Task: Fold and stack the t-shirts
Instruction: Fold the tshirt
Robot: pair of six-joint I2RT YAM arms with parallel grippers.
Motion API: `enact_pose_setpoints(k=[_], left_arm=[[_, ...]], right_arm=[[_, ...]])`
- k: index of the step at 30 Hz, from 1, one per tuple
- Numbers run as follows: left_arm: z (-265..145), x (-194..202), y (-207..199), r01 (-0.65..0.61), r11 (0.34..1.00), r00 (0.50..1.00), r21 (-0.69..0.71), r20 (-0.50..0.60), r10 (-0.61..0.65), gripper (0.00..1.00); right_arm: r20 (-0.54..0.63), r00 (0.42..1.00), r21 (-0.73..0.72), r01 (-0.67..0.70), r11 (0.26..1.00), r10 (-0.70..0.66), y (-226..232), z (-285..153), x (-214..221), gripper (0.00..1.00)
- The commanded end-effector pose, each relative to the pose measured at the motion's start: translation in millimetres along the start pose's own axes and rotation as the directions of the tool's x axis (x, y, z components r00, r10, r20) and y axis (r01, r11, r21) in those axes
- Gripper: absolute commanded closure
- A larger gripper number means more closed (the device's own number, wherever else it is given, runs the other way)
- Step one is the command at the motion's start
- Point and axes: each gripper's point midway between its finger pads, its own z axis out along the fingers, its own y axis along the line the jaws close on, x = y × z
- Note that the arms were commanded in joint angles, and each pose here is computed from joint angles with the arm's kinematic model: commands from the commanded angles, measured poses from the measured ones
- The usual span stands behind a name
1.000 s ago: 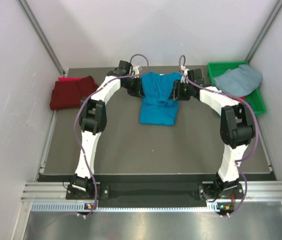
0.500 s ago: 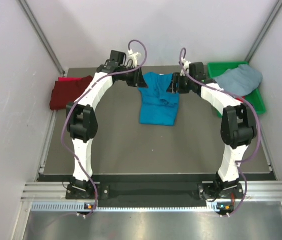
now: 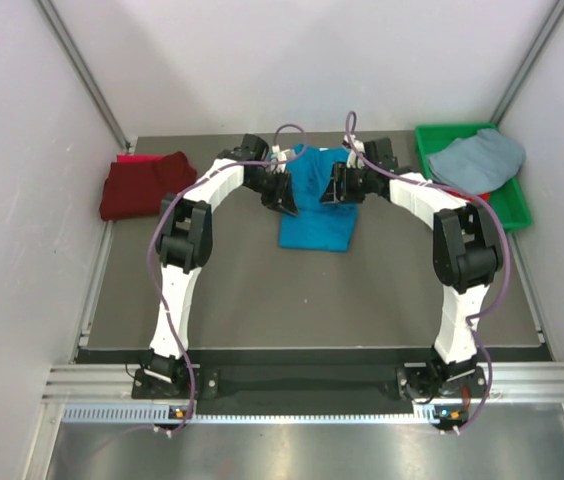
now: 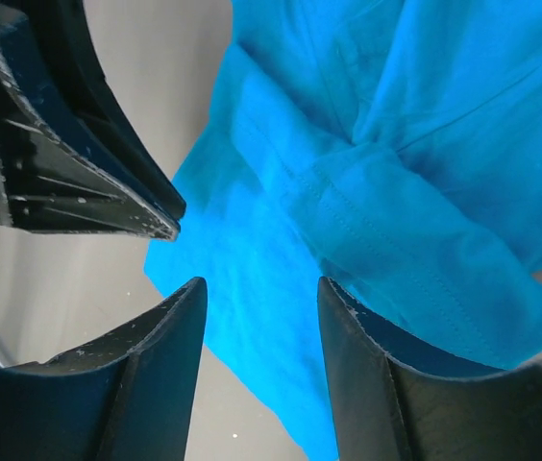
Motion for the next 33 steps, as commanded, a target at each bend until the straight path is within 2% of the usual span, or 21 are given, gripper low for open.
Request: enact_pose_setpoints(k=[1, 11, 16, 25, 33], left_arm=[[-6.2, -1.1, -9.7, -0.043, 0.999, 0.999, 0.030, 0.001, 0.043, 0.76], [4.4, 12.6, -1.2, 0.016, 1.000, 0.999, 0.026, -0.042, -0.015, 0.77], [10.9, 19.1, 11.0, 0.044, 0.999, 0.997, -0.006, -0.061, -0.045, 0.77], [19.4, 26.7, 25.9, 0.089, 0.995, 0.993, -0.054, -0.079, -0.093, 0.76], [19.6, 26.9, 27.5, 0.076, 0.994, 0.994, -0.081, -0.075, -0.082, 0.76]], right_arm=[[-0.010, 1.000, -0.046, 0.009, 0.999, -0.009, 12.7, 2.9, 5.5, 0.50], [-0.086, 0.996, -0.036, -0.018, 0.999, 0.015, 13.5, 9.9, 38.7, 0.51], [-0.079, 0.997, -0.012, -0.025, 1.000, 0.024, 3.5, 22.3, 34.6, 0.51], [-0.006, 1.000, 0.070, -0.005, 0.998, 0.006, -27.4, 38.1, -0.6, 0.49], [0.207, 0.966, 0.120, 0.135, 0.984, -0.158, -15.3, 17.5, -100.1, 0.48]])
